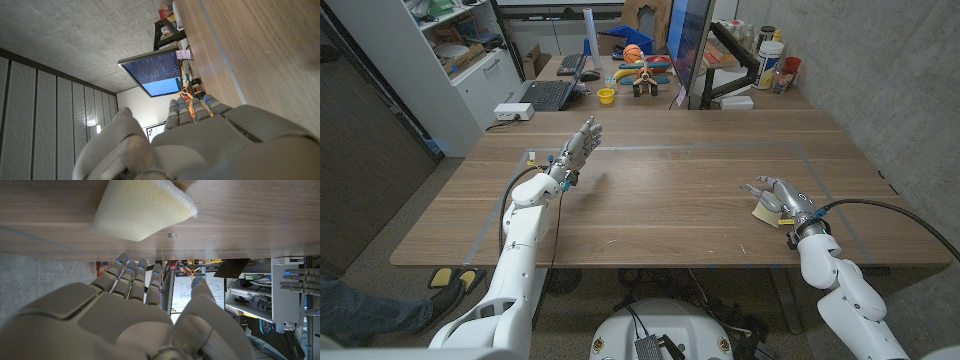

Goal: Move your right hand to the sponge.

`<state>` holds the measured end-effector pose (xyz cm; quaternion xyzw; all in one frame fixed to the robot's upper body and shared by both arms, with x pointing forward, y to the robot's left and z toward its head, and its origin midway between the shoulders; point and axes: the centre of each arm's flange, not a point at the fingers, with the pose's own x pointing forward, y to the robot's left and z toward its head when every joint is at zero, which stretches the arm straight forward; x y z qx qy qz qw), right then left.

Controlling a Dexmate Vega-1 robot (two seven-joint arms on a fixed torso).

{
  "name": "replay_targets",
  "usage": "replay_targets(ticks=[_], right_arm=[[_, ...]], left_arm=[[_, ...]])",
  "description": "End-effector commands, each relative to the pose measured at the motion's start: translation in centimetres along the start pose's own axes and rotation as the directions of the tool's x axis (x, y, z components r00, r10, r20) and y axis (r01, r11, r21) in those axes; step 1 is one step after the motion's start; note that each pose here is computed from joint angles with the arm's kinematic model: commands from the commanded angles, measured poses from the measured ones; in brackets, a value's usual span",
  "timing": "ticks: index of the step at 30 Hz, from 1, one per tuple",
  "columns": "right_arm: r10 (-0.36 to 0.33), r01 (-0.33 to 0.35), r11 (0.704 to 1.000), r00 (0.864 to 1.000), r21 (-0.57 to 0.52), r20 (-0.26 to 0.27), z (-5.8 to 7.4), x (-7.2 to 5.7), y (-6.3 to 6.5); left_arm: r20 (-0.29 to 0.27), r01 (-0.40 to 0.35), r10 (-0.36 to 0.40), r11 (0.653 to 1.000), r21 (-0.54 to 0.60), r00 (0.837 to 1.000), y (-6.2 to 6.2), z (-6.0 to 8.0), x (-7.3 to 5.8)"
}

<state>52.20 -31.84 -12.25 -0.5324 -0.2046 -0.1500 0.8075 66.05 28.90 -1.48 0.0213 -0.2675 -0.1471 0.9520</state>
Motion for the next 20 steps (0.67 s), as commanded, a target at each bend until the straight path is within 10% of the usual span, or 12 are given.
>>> replay_targets(ticks=[1, 20], right_arm=[[0.004, -0.004, 1.0, 1.0, -0.018, -0.016, -0.23, 0.34, 0.55], [0.017, -0.017, 1.0, 1.0, -0.021, -0.021, -0.06, 0.67, 1.36]], left_arm=[[-0.008, -0.002, 0.002, 1.0, 0.005, 1.0, 0.1, -0.1, -0.06], [-0.009, -0.001, 0.002, 1.0, 0.009, 1.0, 0.45, 0.03, -0.1]])
